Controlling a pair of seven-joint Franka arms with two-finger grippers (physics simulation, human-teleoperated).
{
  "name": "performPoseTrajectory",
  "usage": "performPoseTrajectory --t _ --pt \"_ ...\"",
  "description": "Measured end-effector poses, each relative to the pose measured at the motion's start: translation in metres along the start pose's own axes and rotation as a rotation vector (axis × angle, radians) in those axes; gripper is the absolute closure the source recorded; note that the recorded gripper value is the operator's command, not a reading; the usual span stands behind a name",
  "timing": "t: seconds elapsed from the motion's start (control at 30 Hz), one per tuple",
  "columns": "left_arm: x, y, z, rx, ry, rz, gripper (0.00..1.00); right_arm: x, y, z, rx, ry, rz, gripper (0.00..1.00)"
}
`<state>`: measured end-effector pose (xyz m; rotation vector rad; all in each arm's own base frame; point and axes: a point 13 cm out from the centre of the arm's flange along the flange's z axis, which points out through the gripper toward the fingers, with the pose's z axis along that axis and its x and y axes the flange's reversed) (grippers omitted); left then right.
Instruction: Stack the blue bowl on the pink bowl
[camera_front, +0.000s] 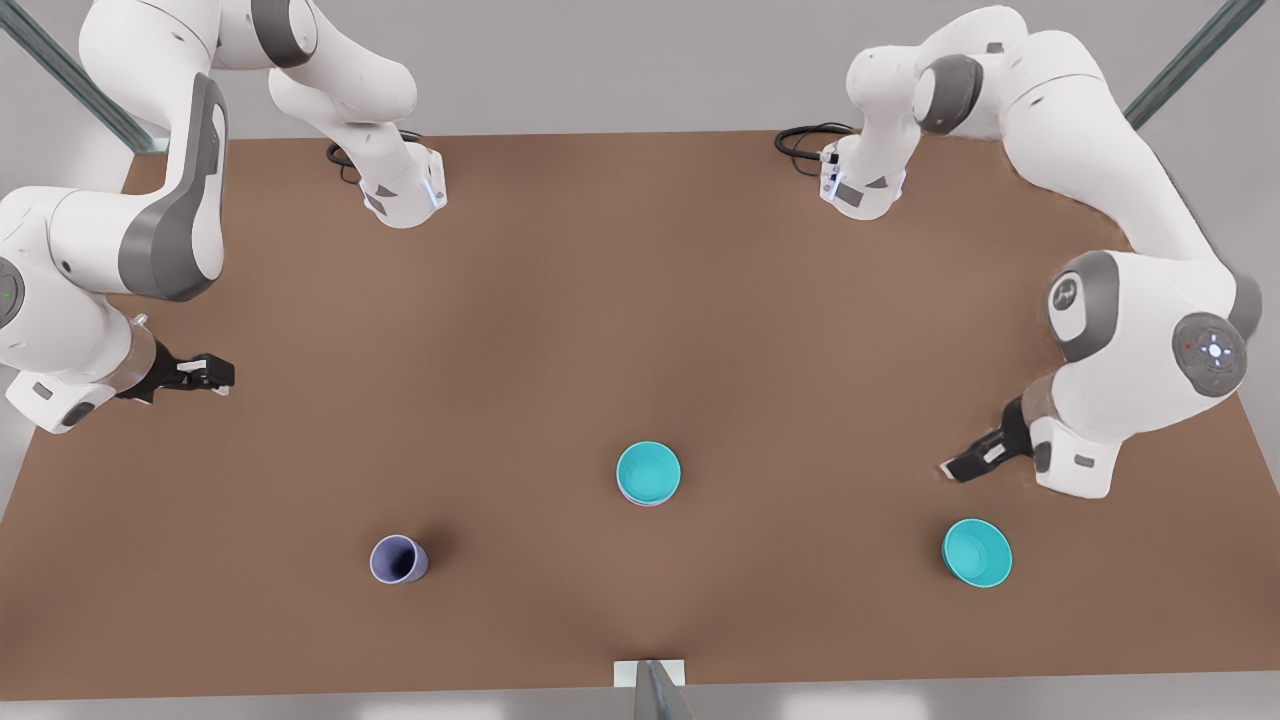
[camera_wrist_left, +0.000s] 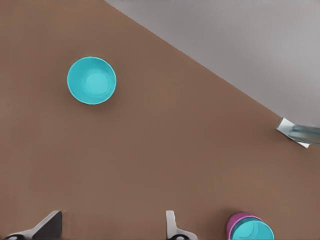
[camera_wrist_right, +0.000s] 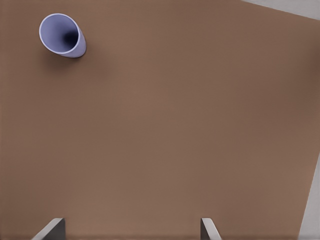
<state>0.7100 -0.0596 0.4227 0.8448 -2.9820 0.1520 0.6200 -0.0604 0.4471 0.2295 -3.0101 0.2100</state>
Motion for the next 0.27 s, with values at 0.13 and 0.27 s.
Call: performPoseTrajectory --t 0.13,0.27 --pt "0.074 0.070 -0.028 -0.148 0.078 0.096 0.00 0.000 -0.001 0.000 -0.001 0.000 0.000 0.00" --pt "0.097 0.083 -0.045 -0.177 0.101 0.188 0.00 0.000 -0.001 0.000 -0.001 0.000 -0.001 0.00"
